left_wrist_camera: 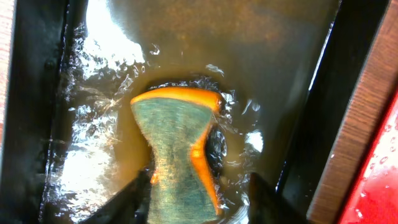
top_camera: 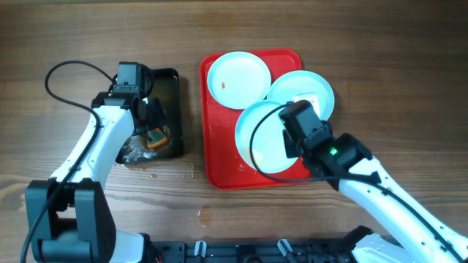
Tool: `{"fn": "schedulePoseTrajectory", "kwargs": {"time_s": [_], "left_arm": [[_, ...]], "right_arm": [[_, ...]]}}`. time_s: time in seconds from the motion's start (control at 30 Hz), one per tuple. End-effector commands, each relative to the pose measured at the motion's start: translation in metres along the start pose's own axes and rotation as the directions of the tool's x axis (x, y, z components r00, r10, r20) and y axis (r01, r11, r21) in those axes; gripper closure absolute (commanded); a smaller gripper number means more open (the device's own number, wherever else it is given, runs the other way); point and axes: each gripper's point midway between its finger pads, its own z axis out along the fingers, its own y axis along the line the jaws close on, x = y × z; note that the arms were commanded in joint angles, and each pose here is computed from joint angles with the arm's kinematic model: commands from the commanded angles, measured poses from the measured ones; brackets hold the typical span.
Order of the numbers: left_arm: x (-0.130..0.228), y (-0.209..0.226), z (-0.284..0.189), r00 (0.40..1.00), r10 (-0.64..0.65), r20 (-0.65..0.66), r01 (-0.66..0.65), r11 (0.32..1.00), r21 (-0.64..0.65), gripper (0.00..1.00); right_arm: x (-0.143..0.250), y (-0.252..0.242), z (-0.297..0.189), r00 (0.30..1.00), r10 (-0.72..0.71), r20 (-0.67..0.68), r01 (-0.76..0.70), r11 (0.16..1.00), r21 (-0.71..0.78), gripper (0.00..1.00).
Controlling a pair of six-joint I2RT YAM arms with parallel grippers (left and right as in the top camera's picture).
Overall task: Clean dirty plates on tray and stack at the side
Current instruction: 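Lift the cleaned plate with the right gripper and tilt it up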
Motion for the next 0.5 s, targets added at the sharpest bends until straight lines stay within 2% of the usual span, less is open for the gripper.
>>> {"fn": "schedulePoseTrajectory", "kwargs": {"time_s": [0.0, 0.13, 0.27, 0.47], "left_arm": [[-0.002, -0.002, -0.005, 1.000, 0.003, 0.016, -0.003, 1.000, 0.023, 0.35], [-0.007, -0.009, -0.022, 0.999, 0.000, 0.054, -0.004, 0.997, 0.071, 0.34], [-0.012, -0.014, -0.039, 0.995, -0.005, 0.099, -0.007, 0.993, 0.114, 0.34], [-0.015, -0.015, -0.051, 0.991, -0.009, 0.134, -0.009, 0.992, 0.128, 0.32]], "right_arm": [[-0.030, -0.014, -0.027, 0.987, -0.070, 0.145, 0.044, 0.984, 0.171, 0.96], [-0.042, -0.011, -0.052, 0.951, -0.189, 0.243, 0.107, 0.943, 0.316, 0.96], [-0.053, -0.010, -0.081, 0.900, -0.280, 0.334, 0.105, 0.883, 0.458, 0.96], [-0.055, 0.010, -0.102, 0.833, -0.428, 0.352, 0.206, 0.829, 0.520, 0.96]]}}
